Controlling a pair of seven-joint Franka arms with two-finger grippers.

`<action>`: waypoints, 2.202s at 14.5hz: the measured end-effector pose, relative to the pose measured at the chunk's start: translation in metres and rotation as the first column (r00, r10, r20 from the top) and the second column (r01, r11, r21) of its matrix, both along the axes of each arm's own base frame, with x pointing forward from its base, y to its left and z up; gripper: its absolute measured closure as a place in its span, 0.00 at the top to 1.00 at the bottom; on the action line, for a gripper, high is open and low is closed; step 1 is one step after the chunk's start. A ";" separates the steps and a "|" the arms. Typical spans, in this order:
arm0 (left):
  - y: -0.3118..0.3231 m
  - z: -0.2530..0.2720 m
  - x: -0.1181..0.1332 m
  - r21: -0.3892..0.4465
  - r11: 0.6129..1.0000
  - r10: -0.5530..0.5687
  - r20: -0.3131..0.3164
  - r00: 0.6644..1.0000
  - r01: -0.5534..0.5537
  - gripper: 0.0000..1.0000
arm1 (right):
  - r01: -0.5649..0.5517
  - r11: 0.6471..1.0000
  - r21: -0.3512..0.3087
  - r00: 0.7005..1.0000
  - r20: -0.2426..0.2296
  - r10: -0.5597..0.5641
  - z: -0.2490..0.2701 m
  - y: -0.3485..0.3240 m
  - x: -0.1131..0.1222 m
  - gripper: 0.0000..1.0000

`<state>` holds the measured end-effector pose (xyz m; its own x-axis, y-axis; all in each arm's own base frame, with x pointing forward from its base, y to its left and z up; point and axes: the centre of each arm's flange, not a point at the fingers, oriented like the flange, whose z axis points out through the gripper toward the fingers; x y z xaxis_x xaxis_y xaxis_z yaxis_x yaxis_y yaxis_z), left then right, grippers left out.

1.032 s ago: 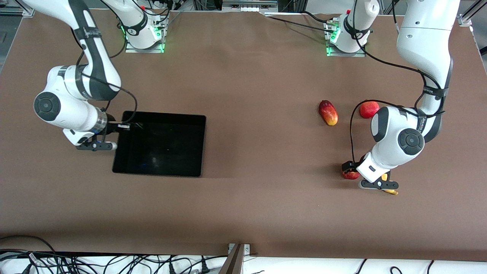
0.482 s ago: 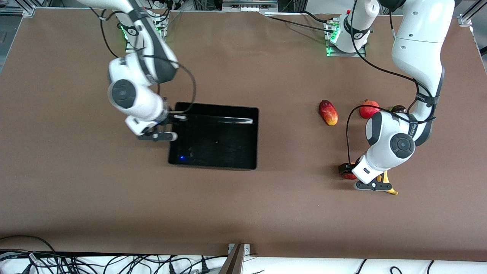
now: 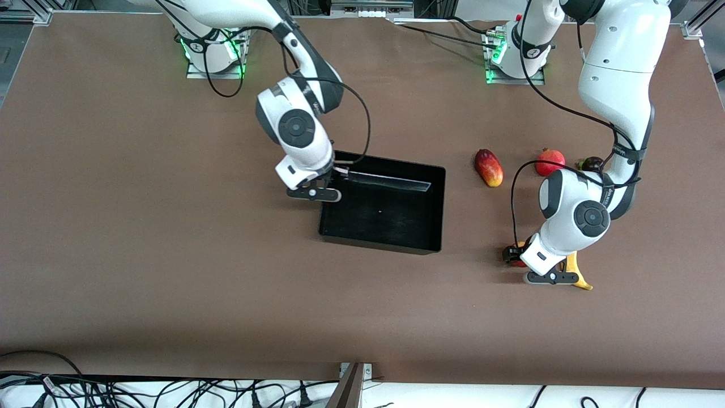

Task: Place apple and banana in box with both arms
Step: 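Slide the box toward the fruit while the left gripper grasps the apple, then lift the apple over the box while the right gripper releases the box, then lower the apple into the box while the right gripper retracts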

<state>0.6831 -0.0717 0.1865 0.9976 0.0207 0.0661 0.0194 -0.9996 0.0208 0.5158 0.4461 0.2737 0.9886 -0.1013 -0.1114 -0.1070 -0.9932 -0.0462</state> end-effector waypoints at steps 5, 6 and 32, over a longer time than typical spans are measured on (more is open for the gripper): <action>-0.003 0.000 0.000 -0.003 1.000 0.000 0.000 1.000 0.000 0.71 | -0.031 0.999 0.027 1.000 0.006 0.031 -0.011 0.042 -0.008 0.05; -0.003 0.000 0.000 -0.003 1.000 0.000 0.000 1.000 0.000 0.71 | -0.035 0.999 0.026 0.999 0.006 0.035 -0.014 0.044 -0.009 0.05; -0.349 0.081 -0.165 -0.031 0.973 0.218 -0.208 0.953 -0.229 0.71 | 0.056 0.998 0.035 0.998 0.029 -0.057 0.277 -0.261 0.073 1.00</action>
<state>0.5184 -0.4204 0.2679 0.9594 0.2431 -0.1434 0.2519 -0.9666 0.0470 0.5885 0.1851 0.5506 0.9843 -0.1538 -0.0861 -0.1610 -0.9833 -0.0845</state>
